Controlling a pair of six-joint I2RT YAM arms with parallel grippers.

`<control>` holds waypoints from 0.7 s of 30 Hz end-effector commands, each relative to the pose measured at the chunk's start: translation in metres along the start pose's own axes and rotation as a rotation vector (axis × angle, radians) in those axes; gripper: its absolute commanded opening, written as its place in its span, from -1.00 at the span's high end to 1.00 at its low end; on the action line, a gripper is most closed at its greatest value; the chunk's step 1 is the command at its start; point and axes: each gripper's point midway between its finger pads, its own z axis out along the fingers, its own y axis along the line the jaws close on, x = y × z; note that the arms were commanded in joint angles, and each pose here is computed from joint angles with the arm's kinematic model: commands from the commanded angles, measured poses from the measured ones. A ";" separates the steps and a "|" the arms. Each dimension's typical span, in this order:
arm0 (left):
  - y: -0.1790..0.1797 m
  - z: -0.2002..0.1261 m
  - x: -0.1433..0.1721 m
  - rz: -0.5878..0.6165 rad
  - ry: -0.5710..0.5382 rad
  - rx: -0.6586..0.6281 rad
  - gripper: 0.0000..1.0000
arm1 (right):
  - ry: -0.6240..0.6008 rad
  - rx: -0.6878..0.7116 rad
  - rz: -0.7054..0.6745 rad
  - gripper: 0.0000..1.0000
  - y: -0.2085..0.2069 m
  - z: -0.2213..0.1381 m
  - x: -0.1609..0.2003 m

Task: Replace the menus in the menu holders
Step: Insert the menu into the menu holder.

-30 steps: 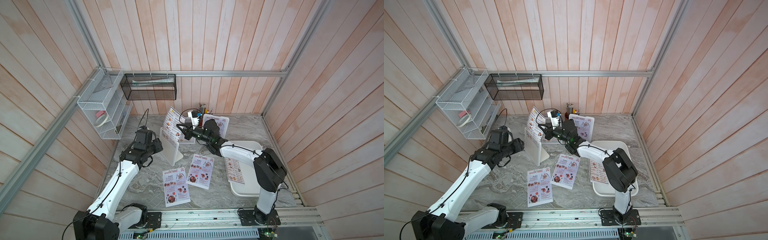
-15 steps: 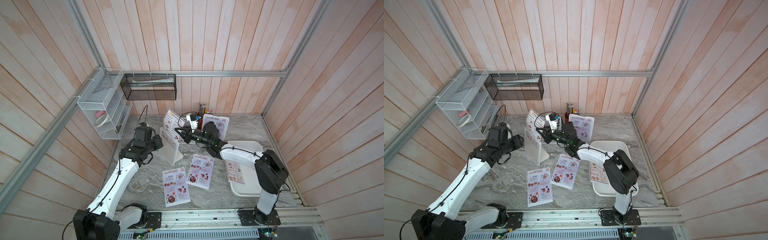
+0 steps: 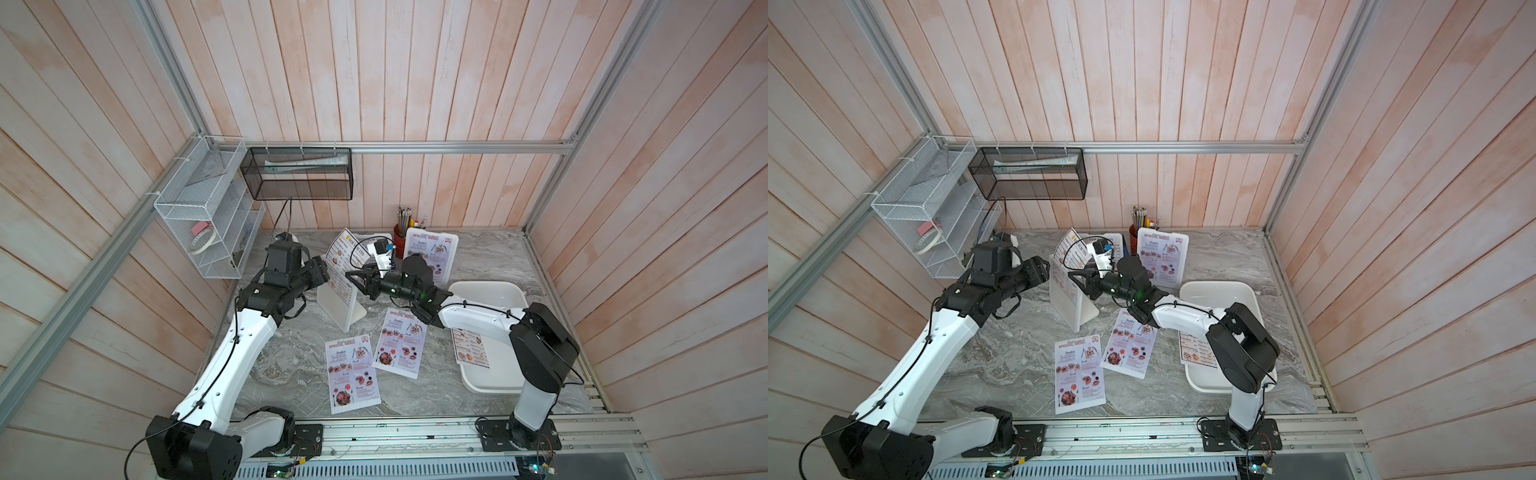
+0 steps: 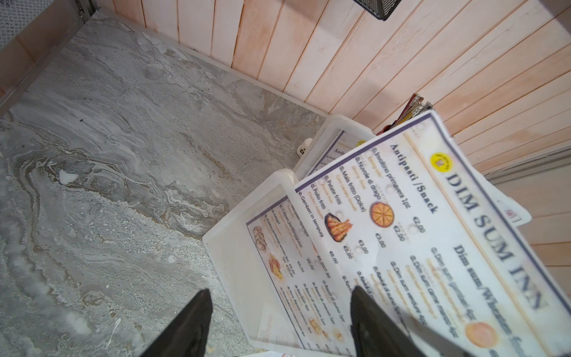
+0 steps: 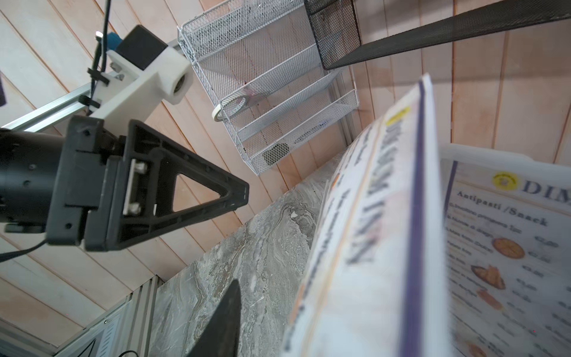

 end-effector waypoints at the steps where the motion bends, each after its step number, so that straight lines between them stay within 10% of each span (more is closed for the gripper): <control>1: -0.009 -0.004 -0.006 0.013 -0.006 0.039 -0.46 | -0.044 0.044 -0.052 0.24 0.004 -0.006 -0.032; 21: -0.023 -0.019 -0.021 0.028 -0.042 0.069 -0.49 | -0.025 0.099 -0.091 0.75 -0.009 0.003 -0.047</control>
